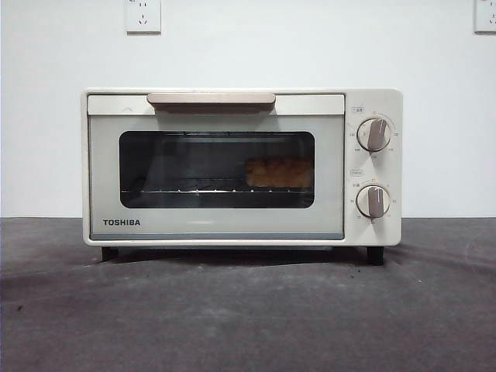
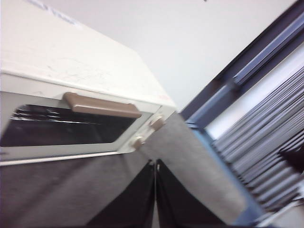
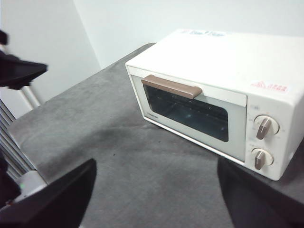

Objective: The left arm flap open the oven, the right arm pick bread and place it into oven, the left arm flap close the oven

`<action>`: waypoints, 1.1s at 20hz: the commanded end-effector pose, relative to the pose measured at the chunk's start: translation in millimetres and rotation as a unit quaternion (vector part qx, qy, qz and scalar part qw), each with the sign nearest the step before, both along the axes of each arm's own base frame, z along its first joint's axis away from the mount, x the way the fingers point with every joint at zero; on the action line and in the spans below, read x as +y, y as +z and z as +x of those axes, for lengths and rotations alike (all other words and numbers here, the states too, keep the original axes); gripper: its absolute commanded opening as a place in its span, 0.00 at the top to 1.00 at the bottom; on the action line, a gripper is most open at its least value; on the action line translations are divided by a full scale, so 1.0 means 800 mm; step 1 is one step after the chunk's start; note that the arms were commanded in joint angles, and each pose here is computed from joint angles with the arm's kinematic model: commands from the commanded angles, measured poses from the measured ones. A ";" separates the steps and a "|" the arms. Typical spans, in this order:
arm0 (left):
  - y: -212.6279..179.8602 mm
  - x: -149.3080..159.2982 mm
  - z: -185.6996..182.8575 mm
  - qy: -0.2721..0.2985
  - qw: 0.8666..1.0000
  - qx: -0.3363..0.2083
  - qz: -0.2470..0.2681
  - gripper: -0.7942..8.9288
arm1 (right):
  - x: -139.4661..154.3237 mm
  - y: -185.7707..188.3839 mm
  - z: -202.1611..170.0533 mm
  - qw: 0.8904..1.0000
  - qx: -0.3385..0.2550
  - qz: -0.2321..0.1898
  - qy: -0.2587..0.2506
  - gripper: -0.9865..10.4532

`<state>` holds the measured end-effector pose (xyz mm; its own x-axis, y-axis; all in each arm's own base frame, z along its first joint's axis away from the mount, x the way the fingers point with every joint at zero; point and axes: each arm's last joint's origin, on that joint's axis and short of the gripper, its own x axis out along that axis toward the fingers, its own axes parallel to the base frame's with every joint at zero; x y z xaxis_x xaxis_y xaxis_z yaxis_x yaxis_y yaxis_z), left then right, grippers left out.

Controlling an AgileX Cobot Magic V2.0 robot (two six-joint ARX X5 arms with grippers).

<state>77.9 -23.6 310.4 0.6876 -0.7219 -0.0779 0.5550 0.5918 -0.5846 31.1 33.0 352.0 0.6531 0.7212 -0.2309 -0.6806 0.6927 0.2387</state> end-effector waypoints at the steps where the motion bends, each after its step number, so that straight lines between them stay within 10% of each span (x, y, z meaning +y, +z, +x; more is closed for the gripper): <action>1: 0.005 0.001 -0.019 -0.001 0.994 -0.089 0.068 0.91 | -0.002 0.006 -0.002 1.000 -0.025 -0.009 0.001 0.64; 8: 0.002 0.003 -0.036 0.024 0.991 -0.106 0.082 0.91 | -0.003 0.005 0.000 0.999 -0.027 -0.015 -0.025 0.90; 22: 0.000 0.003 -0.035 0.022 0.992 -0.095 0.083 0.91 | -0.005 0.003 0.000 0.999 -0.018 -0.018 -0.046 0.90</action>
<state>50.7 -21.1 305.5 0.7293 -0.6801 -0.0749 0.6063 0.6931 -0.3899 32.8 30.4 349.5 0.7224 0.6422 -0.2563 -0.6158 0.7661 0.1841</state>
